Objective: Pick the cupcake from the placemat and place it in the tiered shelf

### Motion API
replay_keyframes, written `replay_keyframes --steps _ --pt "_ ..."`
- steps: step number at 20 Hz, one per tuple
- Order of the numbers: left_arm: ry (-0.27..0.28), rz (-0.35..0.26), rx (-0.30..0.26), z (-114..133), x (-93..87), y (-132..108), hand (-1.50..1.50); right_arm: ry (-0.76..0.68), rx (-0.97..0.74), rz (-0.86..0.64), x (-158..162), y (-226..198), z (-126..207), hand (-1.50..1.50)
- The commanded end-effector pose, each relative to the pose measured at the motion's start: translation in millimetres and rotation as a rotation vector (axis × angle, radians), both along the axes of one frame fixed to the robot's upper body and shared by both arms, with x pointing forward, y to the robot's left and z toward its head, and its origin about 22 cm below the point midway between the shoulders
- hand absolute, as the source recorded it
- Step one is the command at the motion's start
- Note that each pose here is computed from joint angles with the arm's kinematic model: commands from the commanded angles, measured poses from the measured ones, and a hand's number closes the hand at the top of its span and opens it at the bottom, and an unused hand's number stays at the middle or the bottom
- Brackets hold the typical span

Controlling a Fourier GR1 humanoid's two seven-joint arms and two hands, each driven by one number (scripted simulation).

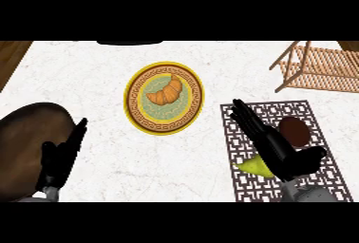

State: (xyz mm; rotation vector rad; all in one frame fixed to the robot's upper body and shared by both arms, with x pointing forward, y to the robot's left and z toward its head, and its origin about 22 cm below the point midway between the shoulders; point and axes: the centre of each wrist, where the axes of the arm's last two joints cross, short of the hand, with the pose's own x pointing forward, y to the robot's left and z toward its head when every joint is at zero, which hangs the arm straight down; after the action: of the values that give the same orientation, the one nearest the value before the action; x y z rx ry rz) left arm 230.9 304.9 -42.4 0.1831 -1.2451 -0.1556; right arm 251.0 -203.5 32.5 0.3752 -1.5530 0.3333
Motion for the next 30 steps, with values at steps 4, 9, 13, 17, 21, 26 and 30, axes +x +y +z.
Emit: replay_keyframes --steps 4,9,13,17,21,26,30 --pt "-0.209 0.123 0.035 47 -11.5 23 0.0 -0.105 -0.051 -0.25 28 -51 27 1.5" --pt "-0.364 0.133 -0.052 77 8.0 0 0.0 -0.053 0.049 -0.748 44 -120 31 -1.5" --pt "-0.392 0.128 -0.075 99 15.4 -20 0.0 -0.198 0.068 -0.615 44 -178 68 -1.5" --pt "-0.388 0.13 -0.058 100 16.9 -28 0.0 -0.167 -0.119 -0.433 30 -183 72 -1.5" --pt "-0.365 0.142 -0.054 96 22.7 -23 0.0 -0.081 -0.479 -0.263 23 -181 128 -1.5" --pt "-0.378 0.125 -0.075 106 27.2 -35 0.0 -0.081 -0.826 -0.236 25 -150 170 -1.5" --pt "-0.403 0.106 -0.066 111 30.5 -42 0.0 -0.026 -1.097 -0.217 25 -124 181 -1.5"
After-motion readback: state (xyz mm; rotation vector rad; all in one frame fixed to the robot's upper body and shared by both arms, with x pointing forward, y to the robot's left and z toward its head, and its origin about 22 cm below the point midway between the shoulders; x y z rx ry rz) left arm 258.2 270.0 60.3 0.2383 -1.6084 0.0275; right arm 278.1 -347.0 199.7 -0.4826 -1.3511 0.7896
